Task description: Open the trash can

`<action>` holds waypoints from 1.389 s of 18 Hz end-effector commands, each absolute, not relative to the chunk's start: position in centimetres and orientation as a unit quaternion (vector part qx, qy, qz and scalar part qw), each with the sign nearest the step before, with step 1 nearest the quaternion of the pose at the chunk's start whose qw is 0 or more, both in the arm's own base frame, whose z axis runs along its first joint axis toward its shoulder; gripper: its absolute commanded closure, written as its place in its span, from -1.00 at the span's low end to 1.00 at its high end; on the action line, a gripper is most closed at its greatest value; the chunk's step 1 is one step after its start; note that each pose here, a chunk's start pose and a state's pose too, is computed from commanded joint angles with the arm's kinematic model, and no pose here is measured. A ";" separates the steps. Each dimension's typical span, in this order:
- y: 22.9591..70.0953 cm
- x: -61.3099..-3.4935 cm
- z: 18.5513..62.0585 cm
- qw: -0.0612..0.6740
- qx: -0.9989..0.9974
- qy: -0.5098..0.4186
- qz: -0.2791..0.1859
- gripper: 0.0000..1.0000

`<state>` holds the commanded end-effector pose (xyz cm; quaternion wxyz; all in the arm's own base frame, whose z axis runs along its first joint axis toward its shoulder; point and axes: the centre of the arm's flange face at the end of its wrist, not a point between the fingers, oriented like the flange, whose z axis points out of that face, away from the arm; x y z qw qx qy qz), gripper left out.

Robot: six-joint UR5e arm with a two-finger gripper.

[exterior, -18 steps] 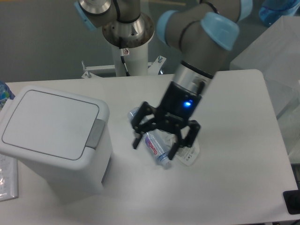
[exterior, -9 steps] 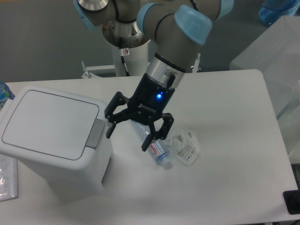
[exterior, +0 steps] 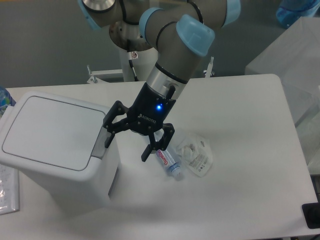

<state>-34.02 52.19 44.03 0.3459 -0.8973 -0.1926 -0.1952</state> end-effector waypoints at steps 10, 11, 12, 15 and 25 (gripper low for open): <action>52.2 -34.1 43.8 0.344 -0.898 -0.194 -0.196 -1.00; 52.3 -34.0 43.7 0.343 -0.898 -0.193 -0.197 -1.00; 52.4 -34.0 43.7 0.343 -0.898 -0.193 -0.197 -1.00; 52.4 -34.0 43.8 0.344 -0.898 -0.192 -0.196 -1.00; 49.9 -38.4 46.8 0.377 -0.889 -0.207 -0.159 -1.00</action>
